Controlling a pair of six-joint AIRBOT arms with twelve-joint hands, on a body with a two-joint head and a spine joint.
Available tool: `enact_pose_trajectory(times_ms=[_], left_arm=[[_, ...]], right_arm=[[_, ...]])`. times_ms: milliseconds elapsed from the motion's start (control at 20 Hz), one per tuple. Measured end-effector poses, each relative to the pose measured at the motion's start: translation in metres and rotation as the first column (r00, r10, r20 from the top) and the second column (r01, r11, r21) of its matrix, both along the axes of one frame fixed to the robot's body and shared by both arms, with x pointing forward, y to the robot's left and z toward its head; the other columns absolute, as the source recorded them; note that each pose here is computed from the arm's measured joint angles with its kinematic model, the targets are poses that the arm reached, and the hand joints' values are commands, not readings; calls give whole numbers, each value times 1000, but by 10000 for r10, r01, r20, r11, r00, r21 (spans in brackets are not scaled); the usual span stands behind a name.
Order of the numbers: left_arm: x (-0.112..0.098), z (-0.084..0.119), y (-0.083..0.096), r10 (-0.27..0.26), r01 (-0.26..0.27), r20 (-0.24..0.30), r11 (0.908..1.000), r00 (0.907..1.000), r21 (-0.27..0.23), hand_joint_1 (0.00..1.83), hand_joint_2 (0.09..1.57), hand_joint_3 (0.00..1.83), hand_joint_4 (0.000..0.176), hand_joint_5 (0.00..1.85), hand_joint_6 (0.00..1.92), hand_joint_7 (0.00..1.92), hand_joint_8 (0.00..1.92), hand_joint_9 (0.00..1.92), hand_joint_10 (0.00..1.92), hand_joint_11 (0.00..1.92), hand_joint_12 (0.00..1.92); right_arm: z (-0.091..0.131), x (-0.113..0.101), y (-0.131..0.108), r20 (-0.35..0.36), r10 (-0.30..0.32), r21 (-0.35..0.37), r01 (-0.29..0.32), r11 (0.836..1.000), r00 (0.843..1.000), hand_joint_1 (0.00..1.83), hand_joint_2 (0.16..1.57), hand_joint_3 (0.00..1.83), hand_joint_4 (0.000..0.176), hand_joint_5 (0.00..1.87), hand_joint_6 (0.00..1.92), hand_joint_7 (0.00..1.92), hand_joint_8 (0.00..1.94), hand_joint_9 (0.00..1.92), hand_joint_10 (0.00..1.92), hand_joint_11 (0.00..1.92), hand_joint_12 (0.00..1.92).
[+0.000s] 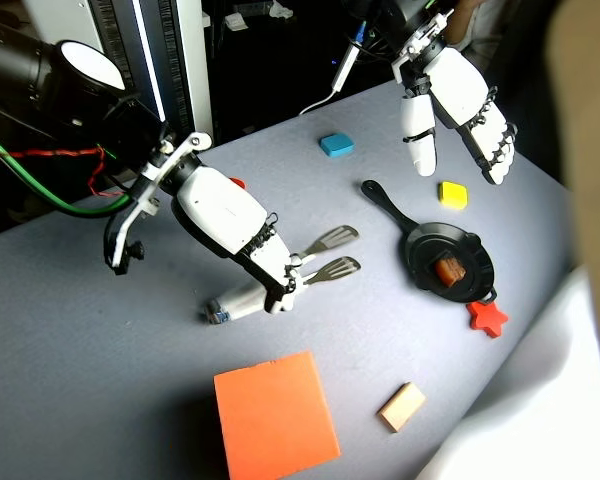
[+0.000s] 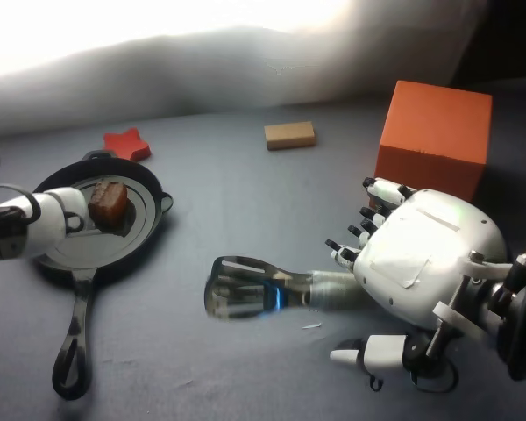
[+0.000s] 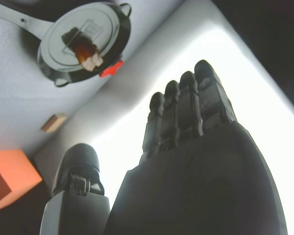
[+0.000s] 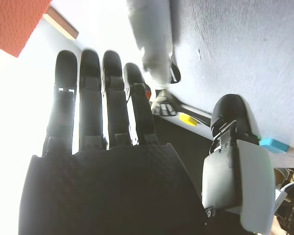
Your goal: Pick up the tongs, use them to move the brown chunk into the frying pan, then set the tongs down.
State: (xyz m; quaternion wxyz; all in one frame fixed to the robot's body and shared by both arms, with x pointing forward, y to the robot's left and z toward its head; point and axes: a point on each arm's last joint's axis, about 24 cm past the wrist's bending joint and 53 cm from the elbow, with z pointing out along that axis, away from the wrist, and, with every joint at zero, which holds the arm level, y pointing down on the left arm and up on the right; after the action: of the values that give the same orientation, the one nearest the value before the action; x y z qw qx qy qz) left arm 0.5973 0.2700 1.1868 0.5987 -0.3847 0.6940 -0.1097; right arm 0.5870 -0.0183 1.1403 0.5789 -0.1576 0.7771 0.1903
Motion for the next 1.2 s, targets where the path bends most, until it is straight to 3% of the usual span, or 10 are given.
enact_pose_trajectory(times_ms=[100, 300, 450, 650, 750, 900, 1050, 1100, 1150, 1200], left_arm=[[2, 4, -2, -53, 53, 90, 10000, 9999, -57, 25, 1279, 0, 0, 185, 15, 250, 17, 183, 21, 0, 409], [15, 19, -14, -706, 705, 471, 9975, 9964, 25, 232, 1292, 1, 0, 637, 25, 863, 127, 700, 395, 85, 1267], [25, 30, -42, -1984, 1973, 780, 9801, 9770, 211, 253, 1359, 0, 0, 833, 338, 617, 1470, 550, 1721, 395, 1914], [32, 32, -79, -3700, 3679, 694, 9290, 9264, 407, 187, 1421, 8, 0, 771, 1421, 879, 1704, 808, 1915, 651, 1921], [34, 33, -101, -4711, 4675, 744, 8819, 8789, 615, 258, 1443, 6, 0, 818, 1795, 1009, 1828, 973, 1921, 845, 1921], [36, 38, -122, -5803, 5723, 1233, 8144, 8050, 961, 372, 1513, 20, 0, 882, 1877, 1048, 1905, 1094, 1921, 1048, 1921], [31, 31, -136, -6381, 6309, 1032, 7699, 7630, 963, 406, 1522, 20, 0, 877, 1827, 1063, 1914, 1109, 1921, 1085, 1921], [29, 30, -140, -6542, 6449, 994, 7560, 7497, 1117, 656, 1452, 39, 0, 560, 1846, 1061, 1920, 1109, 1921, 1094, 1921], [28, 29, -142, -6639, 6545, 940, 7474, 7419, 1136, 696, 1256, 437, 50, 513, 1903, 1054, 1921, 1108, 1921, 1112, 1921], [26, 26, -145, -6756, 6661, 851, 7367, 7324, 1165, 758, 1075, 768, 45, 568, 1920, 1057, 1921, 1112, 1921, 1098, 1921]], right_arm=[[5, 4, -7, -306, -339, 201, 345, 9992, 9990, 94, 1183, 2, 0, 923, 119, 1151, 162, 824, 1018, 500, 1574], [15, 3, -35, -989, -1100, 316, 1136, 9930, 9890, 1, 1318, 5, 0, 1147, 207, 1356, 423, 1113, 1293, 884, 1804], [27, -7, -44, -1792, -1189, 797, 1349, 9876, 9766, 0, 1416, 5, 0, 1059, 1079, 1255, 1257, 1204, 1813, 1209, 1921], [51, -14, -55, -1990, -1085, 1356, 1370, 9812, 9740, 96, 1495, 15, 0, 1072, 1397, 1310, 1614, 1326, 1919, 1362, 1921], [59, -16, -69, -1671, -1234, 1163, 1438, 9828, 9782, 307, 1523, 9, 0, 1101, 1721, 1337, 1824, 1390, 1921, 1437, 1921], [68, -24, -80, -1591, -986, 1433, 1218, 9822, 9823, 484, 1532, 9, 0, 1139, 1823, 1338, 1936, 1412, 1921, 1459, 1921], [88, -33, -79, -1187, -353, 1874, 573, 9806, 9923, 494, 1543, 14, 0, 1143, 1801, 1339, 1926, 1414, 1921, 1456, 1921], [90, -35, -77, -1169, -161, 1971, 391, 9796, 9930, 488, 1546, 14, 0, 1144, 1815, 1339, 1938, 1420, 1921, 1468, 1921], [90, -36, -76, -1161, -83, 1998, 315, 9793, 9932, 502, 1545, 13, 0, 1143, 1830, 1337, 1940, 1414, 1921, 1465, 1921], [90, -37, -75, -1099, -10, 1930, 223, 9809, 9939, 569, 1522, 1, 0, 1150, 1803, 1326, 1941, 1402, 1921, 1455, 1921]])
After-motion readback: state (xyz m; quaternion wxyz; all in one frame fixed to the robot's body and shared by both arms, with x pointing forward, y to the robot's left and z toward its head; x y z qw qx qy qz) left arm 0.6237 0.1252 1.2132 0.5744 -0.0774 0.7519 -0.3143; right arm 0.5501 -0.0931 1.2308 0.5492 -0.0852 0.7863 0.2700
